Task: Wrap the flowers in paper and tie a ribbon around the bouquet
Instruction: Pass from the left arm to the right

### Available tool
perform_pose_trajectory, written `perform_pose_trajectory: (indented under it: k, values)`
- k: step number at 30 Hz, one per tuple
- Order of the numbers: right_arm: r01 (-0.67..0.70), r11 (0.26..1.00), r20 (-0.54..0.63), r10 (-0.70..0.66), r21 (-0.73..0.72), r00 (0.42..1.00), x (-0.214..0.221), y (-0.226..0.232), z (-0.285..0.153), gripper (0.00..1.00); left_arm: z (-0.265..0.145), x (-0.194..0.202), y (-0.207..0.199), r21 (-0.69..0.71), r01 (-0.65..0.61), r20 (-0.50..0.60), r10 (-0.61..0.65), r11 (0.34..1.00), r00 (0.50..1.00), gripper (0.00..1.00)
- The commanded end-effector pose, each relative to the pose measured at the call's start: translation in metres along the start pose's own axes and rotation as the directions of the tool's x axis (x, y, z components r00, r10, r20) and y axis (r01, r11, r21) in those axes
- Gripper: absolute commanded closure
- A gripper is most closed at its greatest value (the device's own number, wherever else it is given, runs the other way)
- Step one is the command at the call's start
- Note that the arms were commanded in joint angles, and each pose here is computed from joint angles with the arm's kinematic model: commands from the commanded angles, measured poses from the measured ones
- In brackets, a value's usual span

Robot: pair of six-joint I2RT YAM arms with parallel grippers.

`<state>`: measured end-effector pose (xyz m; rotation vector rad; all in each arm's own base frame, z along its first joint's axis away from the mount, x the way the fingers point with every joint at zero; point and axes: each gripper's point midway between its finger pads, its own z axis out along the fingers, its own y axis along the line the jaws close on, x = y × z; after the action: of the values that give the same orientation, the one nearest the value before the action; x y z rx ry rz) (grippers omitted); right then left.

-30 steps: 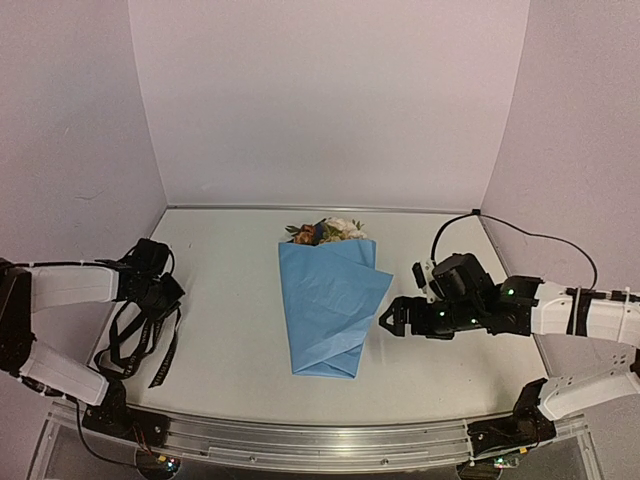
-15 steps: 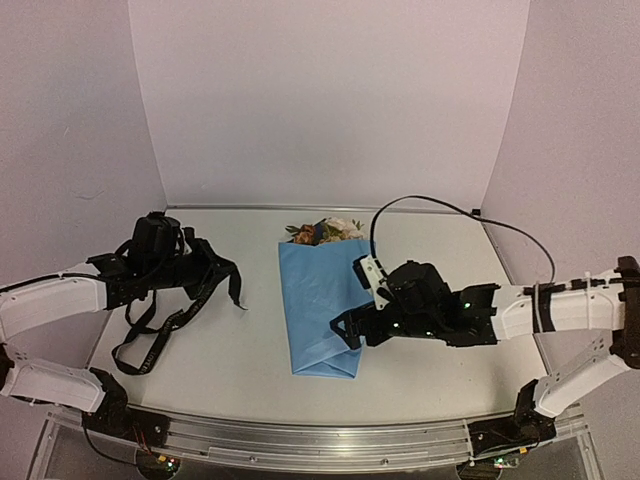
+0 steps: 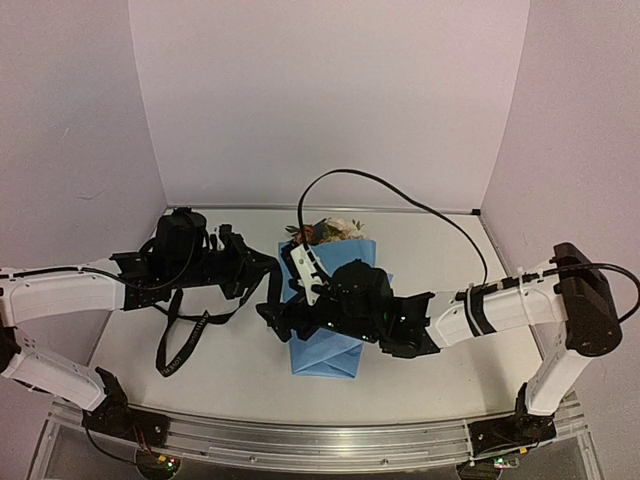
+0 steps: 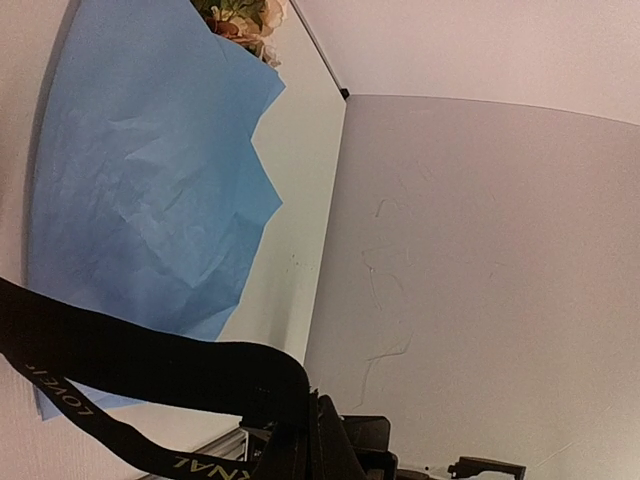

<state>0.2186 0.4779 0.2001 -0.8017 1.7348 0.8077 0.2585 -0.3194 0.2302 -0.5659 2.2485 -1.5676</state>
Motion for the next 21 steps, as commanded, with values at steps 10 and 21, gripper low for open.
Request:
perform_pose_trajectory:
  k: [10, 21]
  values:
    - [0.098, 0.972, 0.105, -0.123, 0.215, 0.987, -0.033, -0.022, 0.027, 0.4, -0.016, 0.009, -0.039, 0.125, -0.007, -0.013, 0.009, 0.992, 1.0, 1.0]
    - [0.172, 0.954, -0.113, -0.148, 0.245, 0.983, 0.012, -0.035, -0.044, 1.0, -0.029, 0.021, -0.027, 0.11, -0.094, -0.044, 0.1, 0.989, 0.994, 0.78]
